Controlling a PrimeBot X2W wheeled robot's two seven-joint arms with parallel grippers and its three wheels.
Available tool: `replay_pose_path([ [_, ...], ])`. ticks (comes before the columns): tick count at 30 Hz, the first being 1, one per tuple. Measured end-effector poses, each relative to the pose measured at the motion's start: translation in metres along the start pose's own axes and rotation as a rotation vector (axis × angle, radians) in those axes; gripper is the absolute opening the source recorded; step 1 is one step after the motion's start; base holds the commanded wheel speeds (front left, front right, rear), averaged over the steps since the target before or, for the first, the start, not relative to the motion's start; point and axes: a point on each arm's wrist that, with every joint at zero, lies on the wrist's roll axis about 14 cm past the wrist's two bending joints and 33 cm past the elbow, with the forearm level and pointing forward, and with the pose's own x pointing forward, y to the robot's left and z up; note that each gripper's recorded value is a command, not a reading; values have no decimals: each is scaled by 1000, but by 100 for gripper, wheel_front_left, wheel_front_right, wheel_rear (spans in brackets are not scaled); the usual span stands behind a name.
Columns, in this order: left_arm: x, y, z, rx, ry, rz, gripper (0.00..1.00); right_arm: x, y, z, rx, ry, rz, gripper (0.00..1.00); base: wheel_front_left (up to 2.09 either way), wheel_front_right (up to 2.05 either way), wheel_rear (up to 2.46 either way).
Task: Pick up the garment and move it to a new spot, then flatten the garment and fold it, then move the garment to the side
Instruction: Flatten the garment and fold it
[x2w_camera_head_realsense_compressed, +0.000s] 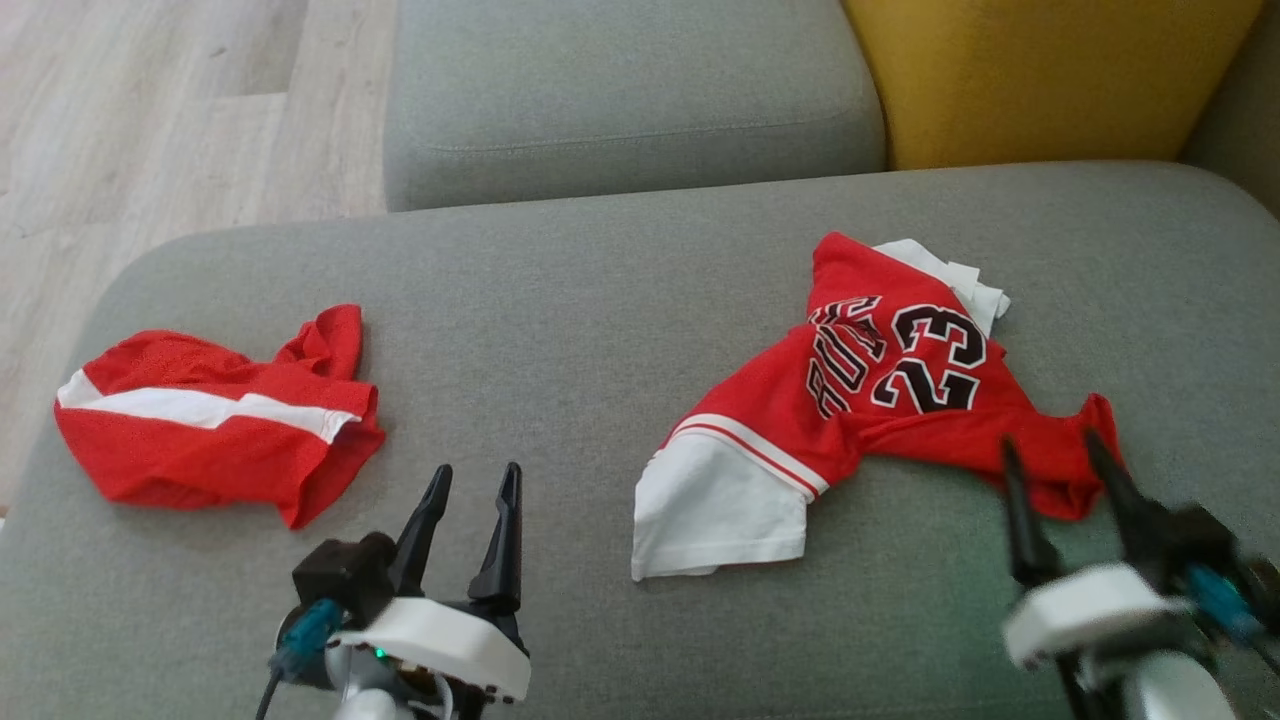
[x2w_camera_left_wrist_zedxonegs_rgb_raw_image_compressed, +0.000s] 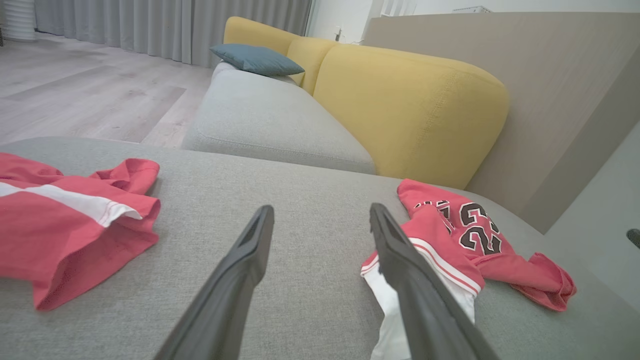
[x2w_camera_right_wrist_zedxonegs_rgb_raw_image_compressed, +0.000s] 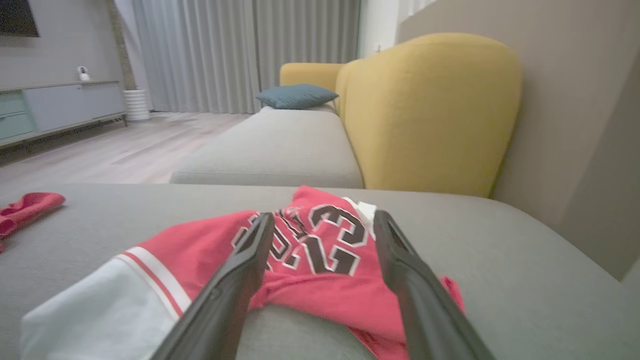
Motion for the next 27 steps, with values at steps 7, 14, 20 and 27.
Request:
replay_pose_path([
  [7,5,-9,-8,-17,27,-25,100,-33,-39,-30,87,68,-144,100,0,0,0],
  [14,7,-20,-17,-30,57,-60,100,-31,-43,-27,88,57,-156,100,0,0,0],
  [20,6,-45,-39,-55,133,-152,100,-28,-49,-23,103,39,-174,100,0,0,0],
  [27,-5,-74,-93,-11,351,-282,100,-32,-54,-30,105,55,-196,100,0,0,0],
])
